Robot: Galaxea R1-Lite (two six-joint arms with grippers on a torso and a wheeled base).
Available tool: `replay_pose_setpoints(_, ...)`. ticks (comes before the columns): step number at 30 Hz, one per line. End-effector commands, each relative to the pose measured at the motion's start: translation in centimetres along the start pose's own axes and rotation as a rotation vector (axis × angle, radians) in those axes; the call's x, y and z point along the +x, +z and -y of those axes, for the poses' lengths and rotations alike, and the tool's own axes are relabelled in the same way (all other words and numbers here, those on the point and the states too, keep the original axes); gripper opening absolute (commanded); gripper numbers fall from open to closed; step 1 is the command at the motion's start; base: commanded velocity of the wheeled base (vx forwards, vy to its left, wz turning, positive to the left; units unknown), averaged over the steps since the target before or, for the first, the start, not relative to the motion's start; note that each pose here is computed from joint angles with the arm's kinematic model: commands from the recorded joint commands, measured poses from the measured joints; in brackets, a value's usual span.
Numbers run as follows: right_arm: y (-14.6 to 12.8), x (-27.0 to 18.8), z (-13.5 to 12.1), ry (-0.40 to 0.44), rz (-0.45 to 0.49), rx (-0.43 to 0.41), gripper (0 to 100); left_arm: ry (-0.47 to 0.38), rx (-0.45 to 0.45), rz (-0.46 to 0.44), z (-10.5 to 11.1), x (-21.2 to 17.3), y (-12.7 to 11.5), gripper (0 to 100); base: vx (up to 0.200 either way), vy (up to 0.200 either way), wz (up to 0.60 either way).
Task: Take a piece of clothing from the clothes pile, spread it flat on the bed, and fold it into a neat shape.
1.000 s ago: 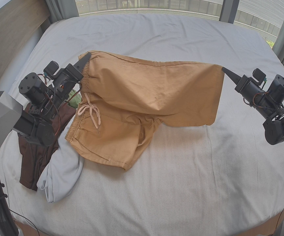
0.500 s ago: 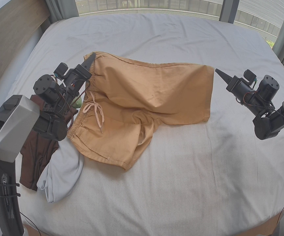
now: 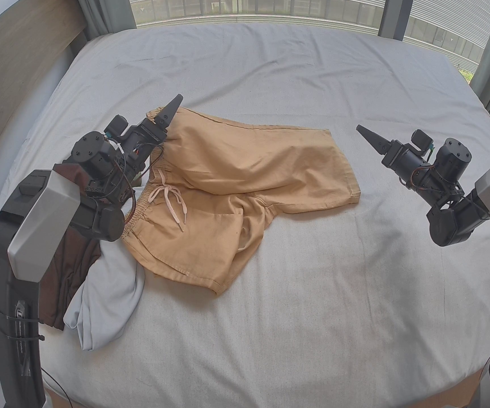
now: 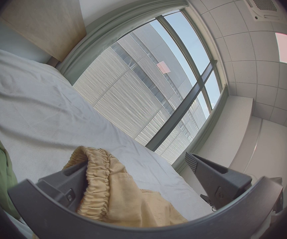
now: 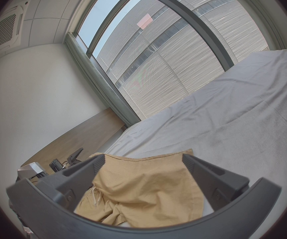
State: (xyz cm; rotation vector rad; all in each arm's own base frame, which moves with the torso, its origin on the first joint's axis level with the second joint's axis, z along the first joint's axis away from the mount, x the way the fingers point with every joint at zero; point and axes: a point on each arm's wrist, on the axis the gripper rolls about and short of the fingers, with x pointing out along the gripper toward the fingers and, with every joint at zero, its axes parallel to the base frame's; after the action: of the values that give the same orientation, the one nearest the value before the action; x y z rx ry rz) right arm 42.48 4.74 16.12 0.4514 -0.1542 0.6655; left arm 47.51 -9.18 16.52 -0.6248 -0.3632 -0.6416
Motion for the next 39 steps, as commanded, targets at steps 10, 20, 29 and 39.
replay_pose_setpoints(10, -1.7, -1.3, -3.2, 0.034, -0.039, 0.021, 100, 0.188, -0.011, -0.028, 0.3, -1.2, 1.3, 100, 0.000, 0.000, 0.00)
replay_pose_setpoints(20, -3.7, -2.8, -4.1, 0.045, -0.067, 0.038, 100, 0.262, -0.004, -0.163, 3.9, -6.7, 4.2, 100, 0.000, 0.000, 0.00)
replay_pose_setpoints(29, -7.5, -3.4, -7.4, 0.096, -0.194, 0.082, 100, 0.239, 0.008, -0.307, 5.6, -13.1, 6.0, 100, 0.000, 0.000, 0.00)
replay_pose_setpoints(39, -10.9, -4.1, -10.3, 0.142, -0.320, 0.143, 100, 0.206, 0.056, -0.467, 6.2, -16.4, 3.7, 100, 0.000, 0.000, 0.00)
